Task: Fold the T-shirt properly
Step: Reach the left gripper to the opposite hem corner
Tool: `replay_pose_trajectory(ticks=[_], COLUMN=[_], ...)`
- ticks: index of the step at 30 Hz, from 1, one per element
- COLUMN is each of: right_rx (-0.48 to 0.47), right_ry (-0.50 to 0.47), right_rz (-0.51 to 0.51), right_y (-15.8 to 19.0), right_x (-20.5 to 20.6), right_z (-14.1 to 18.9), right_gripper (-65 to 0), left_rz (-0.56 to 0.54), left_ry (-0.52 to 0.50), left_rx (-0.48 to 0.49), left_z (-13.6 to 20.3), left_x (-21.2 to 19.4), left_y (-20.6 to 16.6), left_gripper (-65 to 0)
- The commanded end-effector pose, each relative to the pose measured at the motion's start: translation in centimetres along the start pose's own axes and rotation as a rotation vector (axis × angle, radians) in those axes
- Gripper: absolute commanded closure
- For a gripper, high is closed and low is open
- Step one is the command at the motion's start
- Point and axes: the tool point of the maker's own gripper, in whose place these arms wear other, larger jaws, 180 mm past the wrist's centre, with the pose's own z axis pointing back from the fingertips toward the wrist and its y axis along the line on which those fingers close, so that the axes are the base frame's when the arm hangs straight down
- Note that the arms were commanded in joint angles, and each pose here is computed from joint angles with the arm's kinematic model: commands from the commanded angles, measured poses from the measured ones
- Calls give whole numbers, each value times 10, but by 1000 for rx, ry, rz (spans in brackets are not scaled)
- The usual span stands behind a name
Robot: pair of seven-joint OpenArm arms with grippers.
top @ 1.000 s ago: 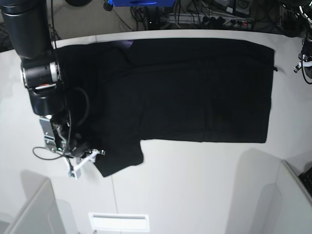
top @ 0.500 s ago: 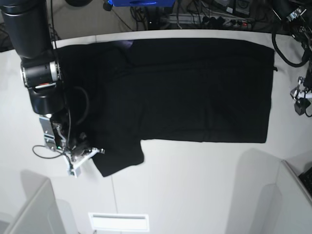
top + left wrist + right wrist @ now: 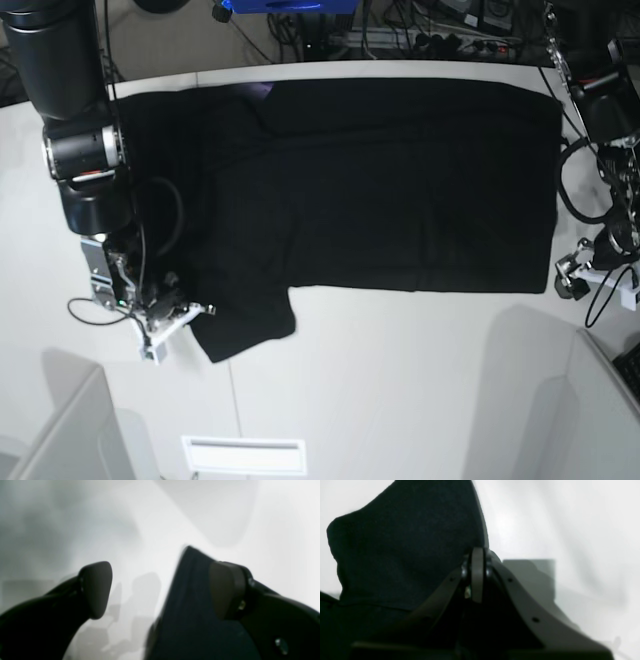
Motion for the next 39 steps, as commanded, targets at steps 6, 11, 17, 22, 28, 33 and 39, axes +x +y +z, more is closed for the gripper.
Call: replay_pose_trajectory(ticks=[6, 11, 17, 22, 28, 33, 39], right_rx=[-3, -6, -8, -7, -7, -9, -22], right_ry=[-15, -17, -17, -18, -15, -11, -15], right_rz=[13, 13, 13, 13, 13, 11, 8], right_y=[-1, -3, -4, -3, -4, -5, -14], right_x=[15, 17, 17, 17, 15, 10, 10], right_z=[5, 5, 6, 6, 5, 4, 7], right_gripper=[0, 0, 0, 0, 0, 0, 0], left_rz=[-26, -60, -75, -88, -88, -83, -85], left_ry=[-1, 41, 48, 62, 84, 101, 80], left_rx=[-28, -1, 20, 21, 14, 3, -2], left_z=[-24, -48, -59, -61, -63, -68, -68], left_x=[23, 9, -1, -9, -22, -40, -36], left_y=[-25, -28, -25, -25, -28, -33, -35], left_gripper=[-559, -523, -525, -523, -446, -86, 0])
